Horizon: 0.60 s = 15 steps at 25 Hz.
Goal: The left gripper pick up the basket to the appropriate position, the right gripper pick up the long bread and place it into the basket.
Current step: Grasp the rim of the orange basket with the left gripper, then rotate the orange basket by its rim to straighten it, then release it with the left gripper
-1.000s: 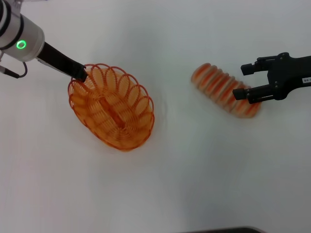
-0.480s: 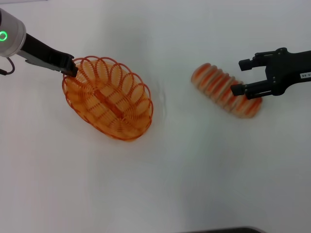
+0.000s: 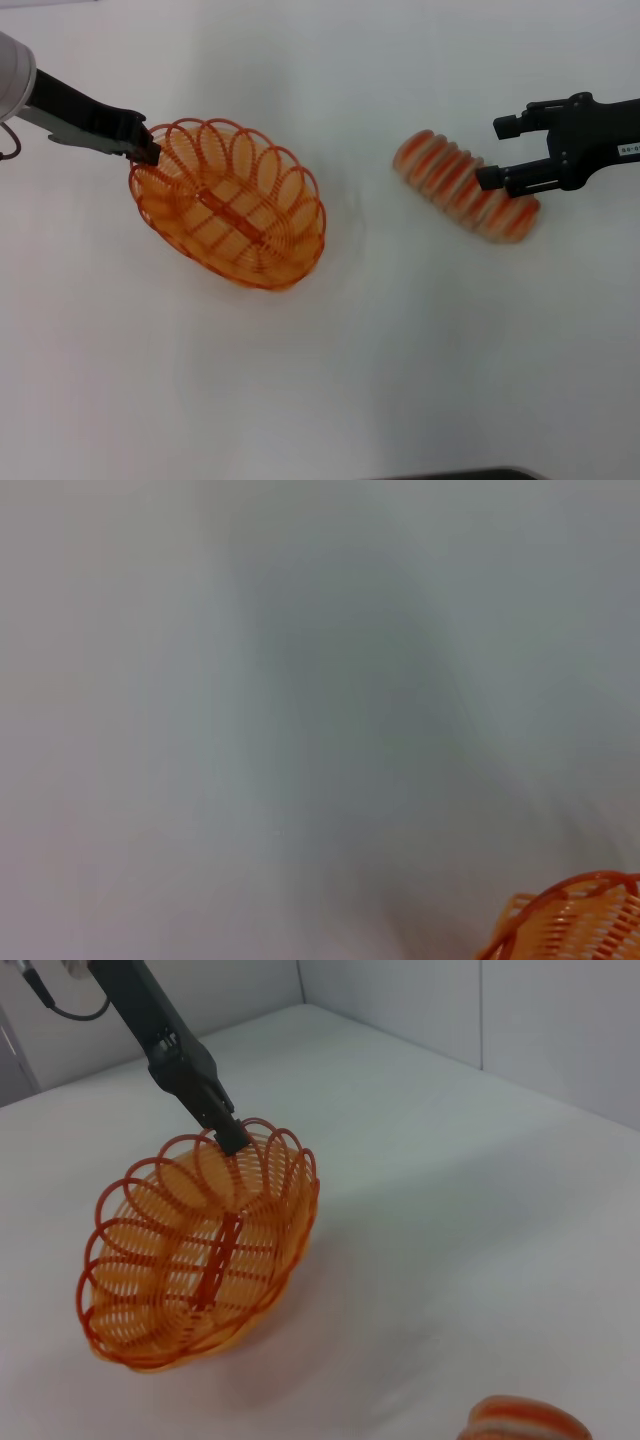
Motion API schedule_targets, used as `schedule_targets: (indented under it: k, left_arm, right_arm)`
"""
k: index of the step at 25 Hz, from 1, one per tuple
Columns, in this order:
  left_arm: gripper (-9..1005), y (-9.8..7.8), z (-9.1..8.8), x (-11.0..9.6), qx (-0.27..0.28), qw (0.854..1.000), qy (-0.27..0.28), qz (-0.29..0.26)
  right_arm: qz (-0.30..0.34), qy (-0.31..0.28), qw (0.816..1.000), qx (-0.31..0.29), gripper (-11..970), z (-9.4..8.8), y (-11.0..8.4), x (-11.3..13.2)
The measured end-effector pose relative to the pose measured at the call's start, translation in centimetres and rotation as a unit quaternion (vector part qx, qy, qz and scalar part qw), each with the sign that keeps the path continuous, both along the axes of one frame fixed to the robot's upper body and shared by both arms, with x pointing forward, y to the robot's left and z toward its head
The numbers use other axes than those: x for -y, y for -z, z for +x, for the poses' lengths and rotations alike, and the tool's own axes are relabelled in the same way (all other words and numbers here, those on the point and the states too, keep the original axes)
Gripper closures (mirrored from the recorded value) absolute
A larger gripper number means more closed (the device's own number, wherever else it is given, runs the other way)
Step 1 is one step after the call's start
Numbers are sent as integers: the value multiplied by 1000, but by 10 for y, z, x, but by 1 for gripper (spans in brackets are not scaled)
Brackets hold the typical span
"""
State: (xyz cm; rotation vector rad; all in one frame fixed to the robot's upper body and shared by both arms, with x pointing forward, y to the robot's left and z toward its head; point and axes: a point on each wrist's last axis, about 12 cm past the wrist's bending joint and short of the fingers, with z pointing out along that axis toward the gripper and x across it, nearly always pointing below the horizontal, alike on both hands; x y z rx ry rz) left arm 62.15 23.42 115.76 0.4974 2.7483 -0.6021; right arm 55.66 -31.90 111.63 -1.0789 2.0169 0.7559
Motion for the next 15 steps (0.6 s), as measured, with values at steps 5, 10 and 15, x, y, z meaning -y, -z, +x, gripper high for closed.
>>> schedule_targets:
  k: [5, 10, 15]
  left_arm:
    - [914, 1, -2, -4, -9, 1000, -14, -26]
    - [914, 6, -5, -12, -14, 998, -39, -54]
    - [914, 10, -8, -16, -15, 995, -61, -79]
  right_arm:
    - [0, 0, 1000, 0, 131, 0, 0, 0]
    - [2, 2, 1000, 0, 131, 1, -1, -1]
    - [2, 6, 1000, 1, 131, 2, -1, 0]
